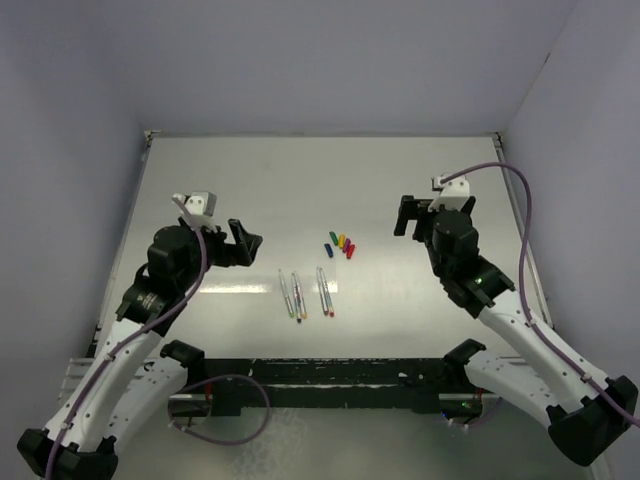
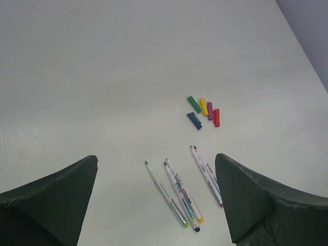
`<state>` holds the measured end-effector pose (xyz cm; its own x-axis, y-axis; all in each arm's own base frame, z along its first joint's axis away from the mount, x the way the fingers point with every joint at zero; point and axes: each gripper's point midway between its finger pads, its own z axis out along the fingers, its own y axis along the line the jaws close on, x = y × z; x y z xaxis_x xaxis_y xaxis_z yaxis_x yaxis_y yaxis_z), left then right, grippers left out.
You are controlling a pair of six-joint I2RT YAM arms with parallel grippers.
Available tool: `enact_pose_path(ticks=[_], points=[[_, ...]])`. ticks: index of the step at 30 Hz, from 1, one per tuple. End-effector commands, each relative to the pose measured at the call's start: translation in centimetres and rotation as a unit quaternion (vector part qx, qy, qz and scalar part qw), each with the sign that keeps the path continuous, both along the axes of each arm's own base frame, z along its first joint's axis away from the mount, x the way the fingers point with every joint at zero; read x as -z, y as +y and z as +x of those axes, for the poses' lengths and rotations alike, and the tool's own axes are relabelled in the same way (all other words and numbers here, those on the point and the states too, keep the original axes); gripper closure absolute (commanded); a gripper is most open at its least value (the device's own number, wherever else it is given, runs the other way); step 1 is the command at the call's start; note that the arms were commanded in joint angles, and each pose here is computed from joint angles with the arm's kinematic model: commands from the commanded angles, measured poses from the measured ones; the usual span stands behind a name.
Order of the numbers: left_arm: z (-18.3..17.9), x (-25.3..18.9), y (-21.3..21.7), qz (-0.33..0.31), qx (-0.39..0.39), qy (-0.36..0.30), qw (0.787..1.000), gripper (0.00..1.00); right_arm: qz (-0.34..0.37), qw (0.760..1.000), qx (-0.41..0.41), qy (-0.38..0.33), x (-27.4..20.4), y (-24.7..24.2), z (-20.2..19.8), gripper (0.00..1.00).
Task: Insert the pens into the pen caps
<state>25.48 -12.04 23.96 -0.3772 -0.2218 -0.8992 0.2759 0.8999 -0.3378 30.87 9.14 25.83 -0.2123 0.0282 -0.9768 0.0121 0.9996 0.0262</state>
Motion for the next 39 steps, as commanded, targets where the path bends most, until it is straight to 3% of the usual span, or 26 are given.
enact_pose_path(ticks=[1,9,17,27,39], points=[[-1.2,1.2,-2.1,-0.006,0.065,0.034,0.997,0.01,0.032,0.999,-0.009,-0.016,-0.3,0.4,-0.4,0.0],[-3.2,3.3,-1.7,-0.037,0.05,0.052,0.997,0.01,0.056,0.998,-0.034,0.0,1.7,1.4,-0.8,0.0],[-2.2,3.7,-4.1,-0.062,0.08,0.049,0.994,0.01,0.09,0.996,-0.021,0.018,3.3,1.8,-0.3,0.0],[-1.0,6.4,-10.2,0.074,0.085,0.054,0.992,0.01,0.099,0.995,-0.025,0.018,3.7,1.7,-0.4,0.0],[-1.1,8.0,-8.2,0.058,0.027,0.079,0.995,0.01,0.129,0.988,-0.076,0.033,4.1,3.7,-1.1,0.0]])
